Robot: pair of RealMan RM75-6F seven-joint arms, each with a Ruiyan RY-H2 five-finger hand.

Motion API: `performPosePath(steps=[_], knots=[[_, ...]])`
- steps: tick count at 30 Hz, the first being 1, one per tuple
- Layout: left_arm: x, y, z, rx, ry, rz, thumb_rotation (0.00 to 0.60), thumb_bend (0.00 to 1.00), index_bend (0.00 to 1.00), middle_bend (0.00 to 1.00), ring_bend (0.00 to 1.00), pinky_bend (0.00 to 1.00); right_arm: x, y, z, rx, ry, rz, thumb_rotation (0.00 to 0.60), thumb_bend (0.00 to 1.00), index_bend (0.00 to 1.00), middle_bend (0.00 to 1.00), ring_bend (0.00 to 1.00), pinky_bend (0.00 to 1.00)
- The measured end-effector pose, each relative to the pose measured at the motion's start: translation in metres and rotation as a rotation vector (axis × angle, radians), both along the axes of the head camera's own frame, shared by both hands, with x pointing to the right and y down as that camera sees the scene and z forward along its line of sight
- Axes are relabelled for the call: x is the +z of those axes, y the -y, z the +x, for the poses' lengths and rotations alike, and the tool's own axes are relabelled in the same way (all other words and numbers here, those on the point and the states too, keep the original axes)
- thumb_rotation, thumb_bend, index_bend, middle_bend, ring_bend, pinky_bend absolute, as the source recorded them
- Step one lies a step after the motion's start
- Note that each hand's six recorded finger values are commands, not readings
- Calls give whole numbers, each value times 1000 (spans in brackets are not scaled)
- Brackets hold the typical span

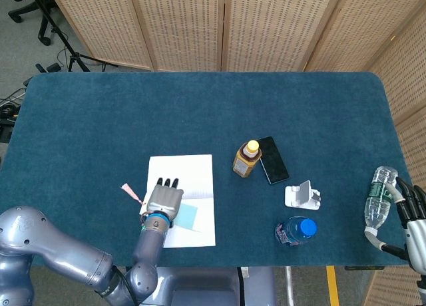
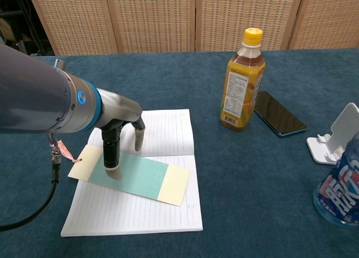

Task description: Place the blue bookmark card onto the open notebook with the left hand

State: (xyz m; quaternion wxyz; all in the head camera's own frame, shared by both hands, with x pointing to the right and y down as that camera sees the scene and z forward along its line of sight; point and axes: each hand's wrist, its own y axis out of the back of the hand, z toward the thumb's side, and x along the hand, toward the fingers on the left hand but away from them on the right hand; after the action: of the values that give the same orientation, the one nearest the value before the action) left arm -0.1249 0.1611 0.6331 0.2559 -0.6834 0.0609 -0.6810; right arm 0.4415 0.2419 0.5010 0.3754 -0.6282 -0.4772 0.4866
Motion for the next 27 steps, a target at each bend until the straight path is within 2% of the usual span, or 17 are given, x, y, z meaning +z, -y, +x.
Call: performPosePath(steps=[10,21,27], knots=[[-4,4,2,-27,-64,5,600,179,348,0,0,34,-1,0,1,0,1,2,600,0,0,0,0,0],[-5,5,-8,-48,-103,-16,600,173,281,0,0,34,0,-1,-1,-4,-3,0,600,0,0,0,0,0],[-6,12,-22,-77,-124,2,600,172,216,0,0,34,1,0,-1,-5,-5,-1,600,0,0,0,0,0]])
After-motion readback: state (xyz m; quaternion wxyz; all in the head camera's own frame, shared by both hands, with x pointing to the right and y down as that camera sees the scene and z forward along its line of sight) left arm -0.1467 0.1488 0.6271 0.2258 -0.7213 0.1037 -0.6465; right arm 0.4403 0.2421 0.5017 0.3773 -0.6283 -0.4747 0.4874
